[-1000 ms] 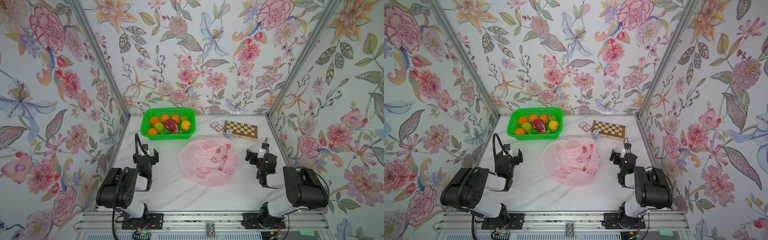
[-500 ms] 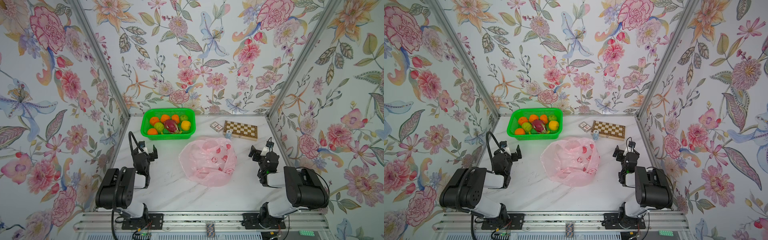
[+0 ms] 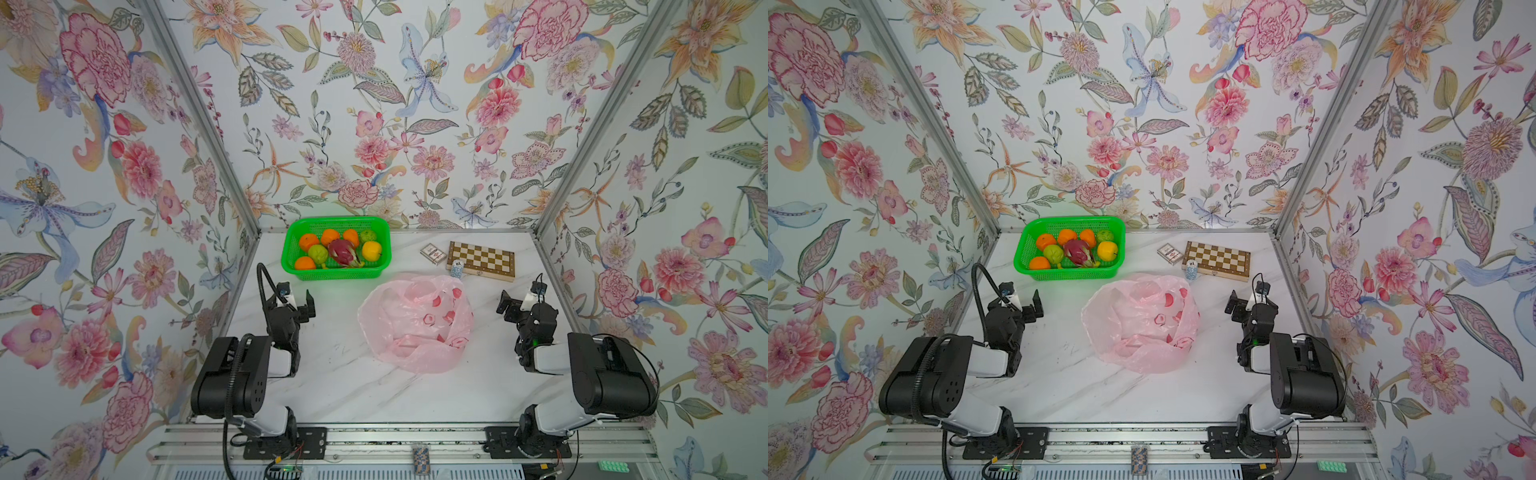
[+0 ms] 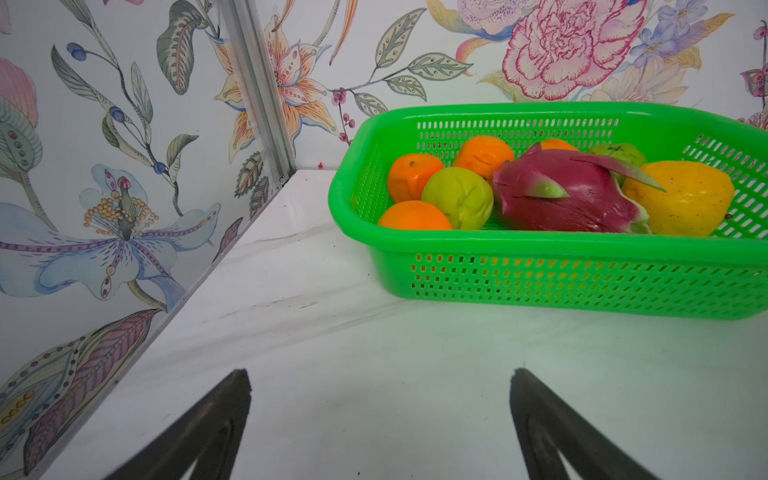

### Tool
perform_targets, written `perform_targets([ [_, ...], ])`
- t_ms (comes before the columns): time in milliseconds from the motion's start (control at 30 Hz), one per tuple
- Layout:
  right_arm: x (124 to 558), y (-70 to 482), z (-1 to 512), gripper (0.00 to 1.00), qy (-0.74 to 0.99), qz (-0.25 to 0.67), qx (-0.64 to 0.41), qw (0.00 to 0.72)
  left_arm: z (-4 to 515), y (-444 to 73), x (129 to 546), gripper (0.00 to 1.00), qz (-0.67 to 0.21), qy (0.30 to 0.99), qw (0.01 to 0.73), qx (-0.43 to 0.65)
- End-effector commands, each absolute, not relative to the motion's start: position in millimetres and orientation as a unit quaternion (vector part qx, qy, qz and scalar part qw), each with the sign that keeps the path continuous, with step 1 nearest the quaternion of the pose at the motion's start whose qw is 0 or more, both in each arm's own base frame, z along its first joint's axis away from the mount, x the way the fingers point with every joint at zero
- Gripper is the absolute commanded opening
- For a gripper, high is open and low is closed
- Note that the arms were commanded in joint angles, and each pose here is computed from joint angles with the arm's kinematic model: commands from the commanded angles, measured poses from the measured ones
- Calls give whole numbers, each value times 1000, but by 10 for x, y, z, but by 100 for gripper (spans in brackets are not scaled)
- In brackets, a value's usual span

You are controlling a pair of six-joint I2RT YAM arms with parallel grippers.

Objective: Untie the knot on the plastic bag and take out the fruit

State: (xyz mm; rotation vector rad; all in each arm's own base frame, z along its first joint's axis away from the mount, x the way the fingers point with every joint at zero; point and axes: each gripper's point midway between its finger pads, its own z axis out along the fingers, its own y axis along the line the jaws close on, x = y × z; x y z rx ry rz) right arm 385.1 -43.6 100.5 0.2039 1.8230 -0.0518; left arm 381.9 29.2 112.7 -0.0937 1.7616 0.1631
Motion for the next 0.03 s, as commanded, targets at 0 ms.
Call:
perform_targets([
  [0, 3873, -411, 1039, 99, 785, -19, 86, 613, 1231, 270, 3857, 99, 62, 758, 648, -40],
])
